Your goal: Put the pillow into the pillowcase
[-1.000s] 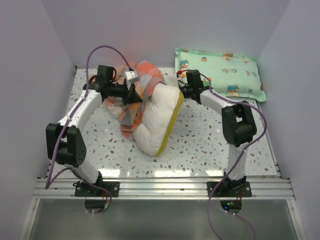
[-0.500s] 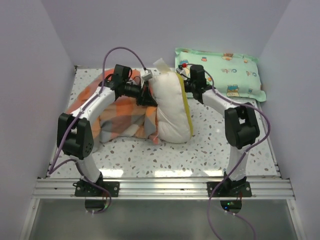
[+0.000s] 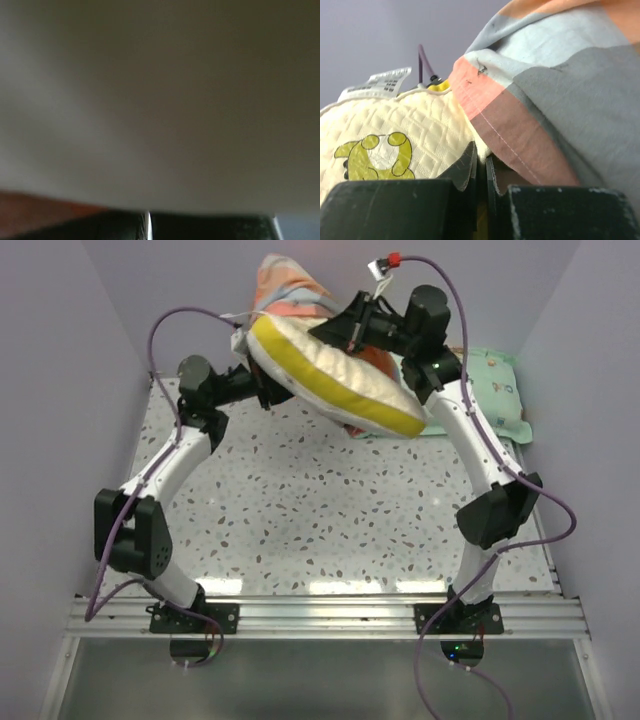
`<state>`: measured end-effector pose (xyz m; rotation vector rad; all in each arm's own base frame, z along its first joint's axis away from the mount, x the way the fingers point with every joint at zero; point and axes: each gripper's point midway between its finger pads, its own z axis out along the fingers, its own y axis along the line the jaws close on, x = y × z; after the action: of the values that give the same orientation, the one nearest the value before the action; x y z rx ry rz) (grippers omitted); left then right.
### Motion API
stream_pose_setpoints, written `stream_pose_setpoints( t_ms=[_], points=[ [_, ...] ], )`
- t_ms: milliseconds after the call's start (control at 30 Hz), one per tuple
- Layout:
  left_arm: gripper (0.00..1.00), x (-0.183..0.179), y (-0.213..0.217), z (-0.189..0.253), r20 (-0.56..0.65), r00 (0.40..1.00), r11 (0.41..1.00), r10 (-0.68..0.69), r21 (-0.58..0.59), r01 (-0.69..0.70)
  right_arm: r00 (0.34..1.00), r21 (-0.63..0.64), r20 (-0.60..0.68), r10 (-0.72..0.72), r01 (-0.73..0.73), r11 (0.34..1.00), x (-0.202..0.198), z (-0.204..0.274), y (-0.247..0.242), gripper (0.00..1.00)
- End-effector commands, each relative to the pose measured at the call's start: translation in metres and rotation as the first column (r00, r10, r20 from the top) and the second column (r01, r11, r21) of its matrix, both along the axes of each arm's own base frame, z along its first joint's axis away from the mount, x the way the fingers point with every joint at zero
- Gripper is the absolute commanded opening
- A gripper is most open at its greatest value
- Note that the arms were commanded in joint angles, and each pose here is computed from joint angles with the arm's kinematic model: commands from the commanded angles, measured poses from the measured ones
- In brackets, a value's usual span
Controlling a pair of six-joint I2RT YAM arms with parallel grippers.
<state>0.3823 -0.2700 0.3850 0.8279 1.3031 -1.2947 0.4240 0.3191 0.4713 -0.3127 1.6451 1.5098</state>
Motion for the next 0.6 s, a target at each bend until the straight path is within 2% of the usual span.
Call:
stream_pose_setpoints(
  t_ms=[0, 33, 67, 100, 133, 167, 200, 233, 267, 300, 367, 400, 433, 467, 567],
  points=[
    [0.0, -0.03, 0.046, -0.003, -0.099, 0.993, 0.995, 0.057, -0.075, -0.065, 0.992, -0.223, 0.069, 0.107, -0.089, 0.971, -0.05, -0.052, 0.072, 0.0],
    [0.0, -0.038, 0.058, -0.037, -0.18, 0.98, 0.996, 0.085, -0.025, -0.091, 0.992, -0.268, 0.052, 0.119, -0.101, 0.958, -0.051, -0.075, 0.083, 0.0],
    [0.0, -0.029, 0.083, -0.06, -0.231, 0.959, 0.986, 0.165, 0.027, -0.163, 0.989, -0.328, 0.046, 0.138, -0.115, 0.938, -0.052, -0.105, 0.092, 0.0],
    [0.0, -0.034, 0.097, -0.106, -0.317, 0.922, 0.972, 0.222, 0.146, -0.184, 0.99, -0.404, -0.023, 0.142, -0.139, 0.904, -0.055, -0.15, 0.106, 0.0],
    [0.01, -0.043, 0.107, -0.126, -0.329, 0.911, 0.96, 0.25, 0.207, -0.188, 0.989, -0.451, -0.043, 0.142, -0.146, 0.88, -0.055, -0.174, 0.109, 0.0],
    [0.1, -0.045, 0.129, -0.145, -0.348, 0.887, 0.938, 0.303, 0.273, -0.214, 0.985, -0.511, -0.073, 0.155, -0.171, 0.842, -0.058, -0.212, 0.109, 0.0],
    [0.15, -0.067, 0.143, -0.185, -0.361, 0.872, 0.895, 0.329, 0.414, -0.166, 0.982, -0.553, -0.106, 0.157, -0.19, 0.811, -0.062, -0.239, 0.109, 0.0],
    [0.2, -0.071, 0.152, -0.198, -0.348, 0.87, 0.862, 0.348, 0.484, -0.151, 0.982, -0.597, -0.139, 0.126, -0.184, 0.781, -0.057, -0.271, 0.106, 0.0],
    [0.35, -0.081, 0.16, -0.213, -0.344, 0.87, 0.824, 0.352, 0.555, -0.114, 0.974, -0.621, -0.189, 0.122, -0.215, 0.754, -0.063, -0.3, 0.101, 0.0],
    [0.41, -0.102, 0.177, -0.238, -0.353, 0.856, 0.736, 0.379, 0.675, -0.048, 0.97, -0.64, -0.213, 0.118, -0.229, 0.733, -0.066, -0.317, 0.098, 0.0],
    [0.53, -0.111, 0.204, -0.258, -0.368, 0.818, 0.654, 0.441, 0.756, -0.013, 0.955, -0.652, -0.273, 0.112, -0.269, 0.709, -0.075, -0.348, 0.097, 0.0],
    [0.55, -0.121, 0.22, -0.264, -0.37, 0.81, 0.615, 0.454, 0.789, 0.016, 0.954, -0.647, -0.276, 0.115, -0.273, 0.712, -0.076, -0.351, 0.1, 0.0],
    [0.56, -0.119, 0.232, -0.261, -0.356, 0.802, 0.605, 0.48, 0.796, -0.009, 0.953, -0.646, -0.281, 0.116, -0.277, 0.711, -0.078, -0.354, 0.103, 0.0],
    [0.6, -0.116, 0.259, -0.257, -0.345, 0.759, 0.597, 0.552, 0.799, -0.071, 0.952, -0.645, -0.286, 0.113, -0.279, 0.712, -0.077, -0.357, 0.107, 0.0],
    [0.62, -0.097, 0.314, -0.227, -0.282, 0.682, 0.575, 0.675, 0.781, -0.245, 0.955, -0.631, -0.27, 0.124, -0.273, 0.726, -0.071, -0.347, 0.123, 0.0]
  ],
)
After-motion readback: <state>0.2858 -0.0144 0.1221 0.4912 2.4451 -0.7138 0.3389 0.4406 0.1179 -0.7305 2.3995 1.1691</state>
